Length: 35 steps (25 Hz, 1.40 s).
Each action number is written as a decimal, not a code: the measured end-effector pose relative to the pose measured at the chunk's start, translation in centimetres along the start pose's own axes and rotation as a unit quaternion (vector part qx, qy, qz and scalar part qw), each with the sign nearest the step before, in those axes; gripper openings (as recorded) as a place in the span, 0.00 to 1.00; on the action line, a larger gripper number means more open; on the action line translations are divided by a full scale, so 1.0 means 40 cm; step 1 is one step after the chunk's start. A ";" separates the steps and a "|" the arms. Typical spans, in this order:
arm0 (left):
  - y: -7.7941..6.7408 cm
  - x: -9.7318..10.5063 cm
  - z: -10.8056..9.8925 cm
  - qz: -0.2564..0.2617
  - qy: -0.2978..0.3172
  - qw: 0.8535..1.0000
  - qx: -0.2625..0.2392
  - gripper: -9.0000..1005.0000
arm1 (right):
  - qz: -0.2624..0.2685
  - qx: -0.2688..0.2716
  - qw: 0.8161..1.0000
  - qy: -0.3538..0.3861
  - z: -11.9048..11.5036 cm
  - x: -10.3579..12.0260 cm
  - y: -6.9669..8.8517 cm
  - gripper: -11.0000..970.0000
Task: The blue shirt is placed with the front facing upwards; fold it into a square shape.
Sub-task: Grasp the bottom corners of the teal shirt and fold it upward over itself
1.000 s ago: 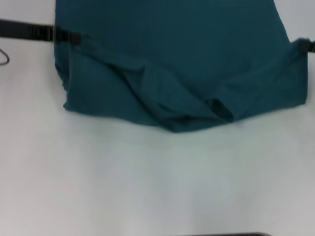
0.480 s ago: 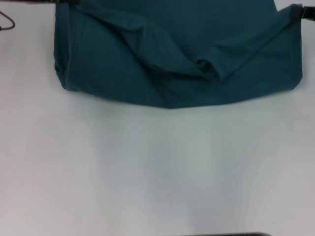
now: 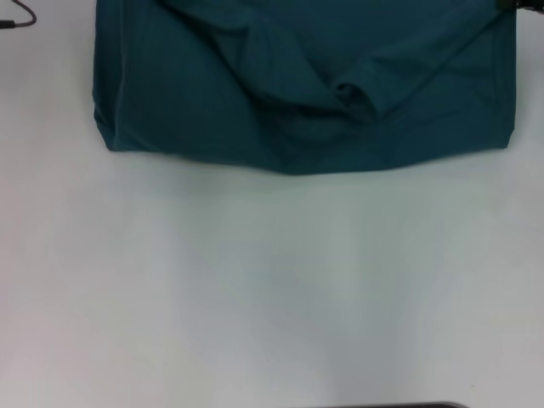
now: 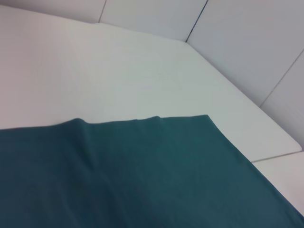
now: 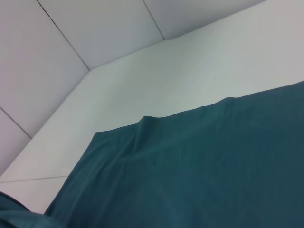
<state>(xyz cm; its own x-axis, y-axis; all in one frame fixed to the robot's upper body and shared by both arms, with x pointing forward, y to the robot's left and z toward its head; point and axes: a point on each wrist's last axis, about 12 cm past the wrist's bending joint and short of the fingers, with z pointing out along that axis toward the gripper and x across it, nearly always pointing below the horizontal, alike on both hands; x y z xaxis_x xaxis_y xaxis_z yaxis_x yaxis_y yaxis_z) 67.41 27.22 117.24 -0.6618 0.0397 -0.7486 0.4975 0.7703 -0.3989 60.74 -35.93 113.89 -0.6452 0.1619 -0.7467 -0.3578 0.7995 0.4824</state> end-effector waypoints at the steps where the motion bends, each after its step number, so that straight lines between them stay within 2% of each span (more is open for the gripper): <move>1: 0.000 -0.003 0.001 0.001 -0.002 1.000 -0.002 0.01 | -0.002 0.002 1.000 0.000 0.002 -0.005 0.001 0.05; 6: 0.003 -0.011 0.005 0.000 -0.011 1.000 -0.011 0.01 | -0.007 0.012 1.000 0.001 0.016 -0.012 0.001 0.05; 15: 0.014 0.031 0.030 -0.014 -0.012 0.999 -0.029 0.01 | -0.002 0.034 0.999 0.010 0.060 0.024 -0.012 0.05; 22: 0.014 0.046 0.040 -0.020 -0.029 0.999 -0.029 0.01 | -0.016 0.037 0.999 0.003 0.086 0.026 -0.005 0.05; 28: 0.015 0.047 0.043 -0.021 -0.033 0.999 -0.033 0.01 | -0.029 0.044 0.999 -0.001 0.101 0.018 -0.001 0.05; 35: 0.003 0.020 0.049 -0.011 -0.040 0.999 -0.031 0.01 | -0.040 0.046 0.998 -0.005 0.109 0.002 0.007 0.05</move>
<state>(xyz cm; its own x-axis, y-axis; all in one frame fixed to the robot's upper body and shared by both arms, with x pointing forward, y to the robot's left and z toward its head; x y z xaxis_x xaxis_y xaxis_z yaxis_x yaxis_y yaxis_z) 68.04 26.08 115.54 -0.6239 -0.0269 -0.7810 0.4462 0.8082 -0.3843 63.52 -33.18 111.94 -0.6098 0.1005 -0.7862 -0.3442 0.8599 0.3770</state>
